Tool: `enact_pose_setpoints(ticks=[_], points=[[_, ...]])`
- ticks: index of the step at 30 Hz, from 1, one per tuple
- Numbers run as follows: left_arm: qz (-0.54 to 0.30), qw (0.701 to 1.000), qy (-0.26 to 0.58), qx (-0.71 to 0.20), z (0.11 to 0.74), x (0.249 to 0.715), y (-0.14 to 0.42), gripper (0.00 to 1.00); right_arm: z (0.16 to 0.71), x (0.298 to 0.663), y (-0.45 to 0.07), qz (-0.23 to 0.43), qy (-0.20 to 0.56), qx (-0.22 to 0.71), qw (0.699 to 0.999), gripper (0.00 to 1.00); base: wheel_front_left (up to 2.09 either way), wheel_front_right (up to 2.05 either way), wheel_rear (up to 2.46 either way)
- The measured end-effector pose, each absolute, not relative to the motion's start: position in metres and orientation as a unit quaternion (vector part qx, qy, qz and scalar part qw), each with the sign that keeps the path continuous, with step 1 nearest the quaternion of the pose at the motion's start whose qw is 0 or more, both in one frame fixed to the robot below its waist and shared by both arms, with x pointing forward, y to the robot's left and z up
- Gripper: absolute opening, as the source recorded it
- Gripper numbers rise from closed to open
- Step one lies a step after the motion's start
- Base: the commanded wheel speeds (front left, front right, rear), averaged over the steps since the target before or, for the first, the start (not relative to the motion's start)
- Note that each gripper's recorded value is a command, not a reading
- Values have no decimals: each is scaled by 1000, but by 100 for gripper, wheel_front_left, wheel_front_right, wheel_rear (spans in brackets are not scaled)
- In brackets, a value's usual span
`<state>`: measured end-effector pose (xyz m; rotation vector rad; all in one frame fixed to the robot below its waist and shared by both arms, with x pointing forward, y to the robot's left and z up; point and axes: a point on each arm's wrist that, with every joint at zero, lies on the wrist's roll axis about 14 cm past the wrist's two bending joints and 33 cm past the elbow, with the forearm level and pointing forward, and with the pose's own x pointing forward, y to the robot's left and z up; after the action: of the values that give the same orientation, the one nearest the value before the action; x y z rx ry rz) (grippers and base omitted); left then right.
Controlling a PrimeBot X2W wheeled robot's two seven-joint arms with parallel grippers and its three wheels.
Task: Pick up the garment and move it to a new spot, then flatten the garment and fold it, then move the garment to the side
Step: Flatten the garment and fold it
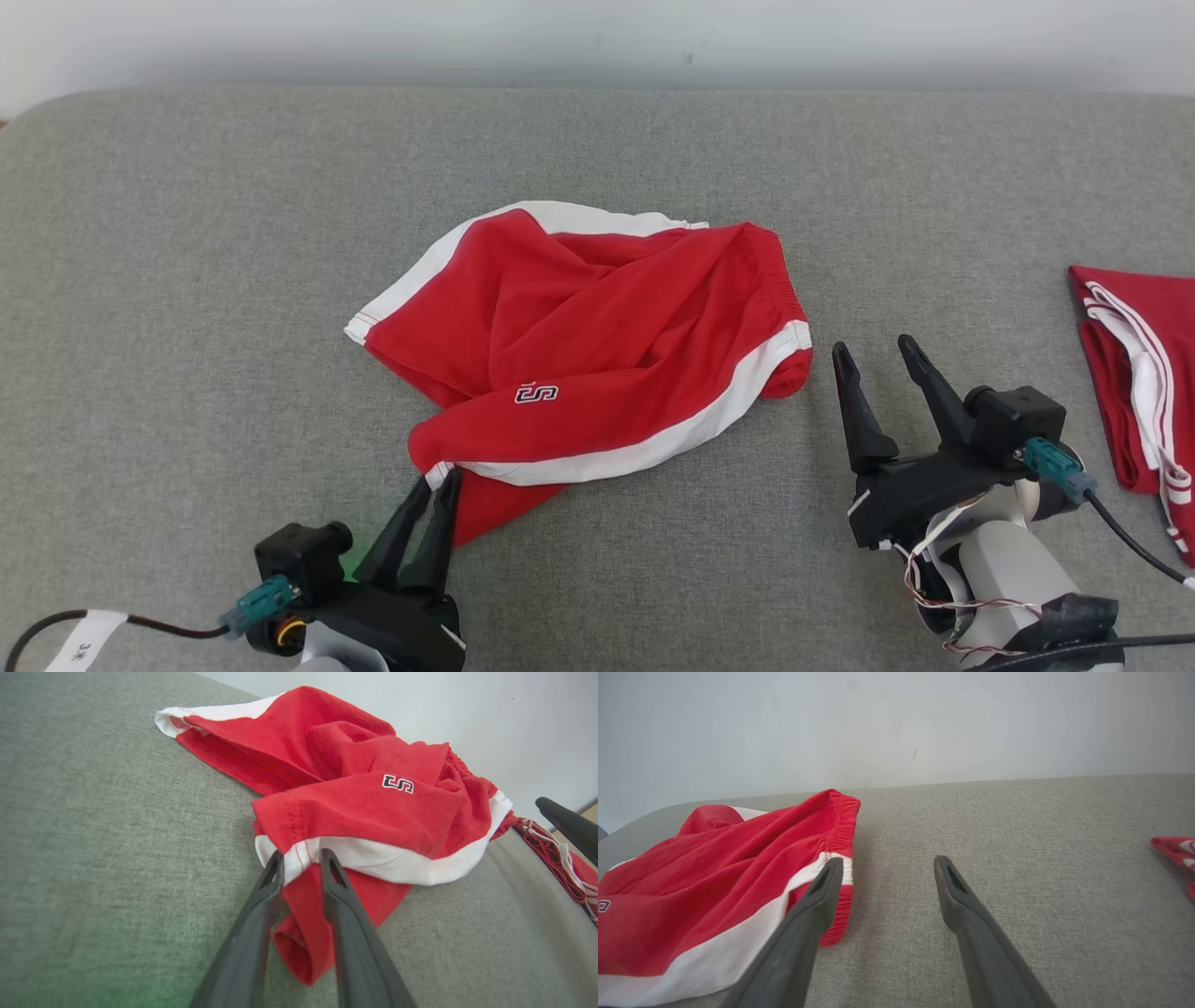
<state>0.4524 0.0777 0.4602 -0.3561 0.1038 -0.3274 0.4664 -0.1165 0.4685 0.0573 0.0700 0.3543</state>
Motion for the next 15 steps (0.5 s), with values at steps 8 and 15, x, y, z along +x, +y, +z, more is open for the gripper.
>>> enact_pose_setpoints(ticks=[8,15], points=[[-175,966,59,-181,459,453,72,0,471,471,-115,180,33,29,983,100,0,0,0],[-136,975,52,-168,458,458,103,0,464,473,-103,194,51,58,978,100,0,0,0]])
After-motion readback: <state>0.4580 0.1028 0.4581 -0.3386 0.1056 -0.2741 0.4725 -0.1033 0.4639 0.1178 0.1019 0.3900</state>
